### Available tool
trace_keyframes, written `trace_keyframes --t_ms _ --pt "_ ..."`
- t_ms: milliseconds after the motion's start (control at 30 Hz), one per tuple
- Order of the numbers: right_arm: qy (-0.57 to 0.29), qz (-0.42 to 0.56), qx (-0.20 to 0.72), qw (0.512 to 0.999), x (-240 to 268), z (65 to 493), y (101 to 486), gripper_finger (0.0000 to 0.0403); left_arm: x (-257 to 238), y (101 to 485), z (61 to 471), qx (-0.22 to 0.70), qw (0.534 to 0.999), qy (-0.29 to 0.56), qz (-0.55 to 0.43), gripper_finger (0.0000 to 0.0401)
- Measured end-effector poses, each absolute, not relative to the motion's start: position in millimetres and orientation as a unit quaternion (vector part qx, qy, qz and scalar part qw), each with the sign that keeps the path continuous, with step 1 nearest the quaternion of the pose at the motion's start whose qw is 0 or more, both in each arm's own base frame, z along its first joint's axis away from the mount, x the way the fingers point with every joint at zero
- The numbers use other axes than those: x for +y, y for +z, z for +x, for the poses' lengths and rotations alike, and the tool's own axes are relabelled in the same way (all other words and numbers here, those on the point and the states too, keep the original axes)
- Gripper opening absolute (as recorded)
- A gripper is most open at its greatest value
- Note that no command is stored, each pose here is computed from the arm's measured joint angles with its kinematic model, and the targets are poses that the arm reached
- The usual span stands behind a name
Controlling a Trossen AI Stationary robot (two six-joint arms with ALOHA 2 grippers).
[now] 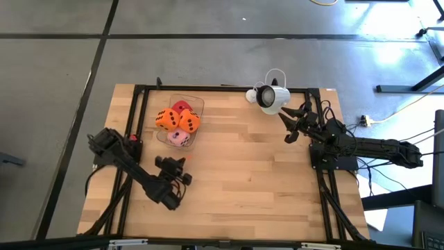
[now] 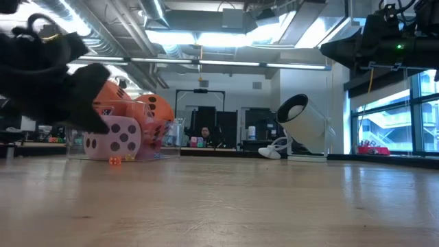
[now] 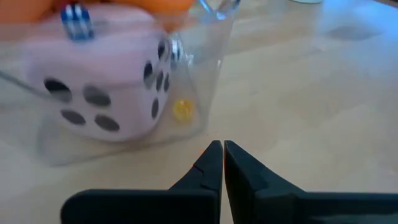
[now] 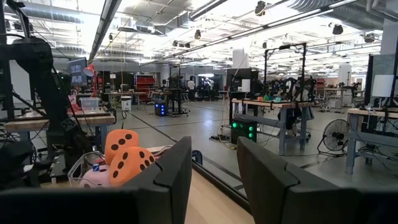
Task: Pick & Place Dice
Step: Put the small orange die into the transparent bin
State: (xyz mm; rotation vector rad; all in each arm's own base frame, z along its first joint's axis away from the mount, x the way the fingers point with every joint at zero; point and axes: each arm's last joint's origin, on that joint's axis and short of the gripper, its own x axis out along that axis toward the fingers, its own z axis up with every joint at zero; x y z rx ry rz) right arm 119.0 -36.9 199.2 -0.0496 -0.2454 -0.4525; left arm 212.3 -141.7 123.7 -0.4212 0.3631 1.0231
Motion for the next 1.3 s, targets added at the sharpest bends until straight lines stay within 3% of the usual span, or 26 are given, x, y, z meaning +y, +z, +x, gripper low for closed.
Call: trace_keyframes --t_ms 233,700,1300 --pt "-0.224 -0.025 -0.121 0.967 -37 119 199 0.013 -136 98 196 0.163 0.843 0.461 -0.222 0.0025" --pt "-0.224 -0.025 -0.121 0.967 -37 119 199 0.0129 -139 76 194 0.153 0.876 0.436 -0.137 0.0102" --pt "-0.224 -0.025 -0.121 0.967 -37 119 199 0.0129 -130 73 208 0.167 0.851 0.457 -0.198 0.0092"
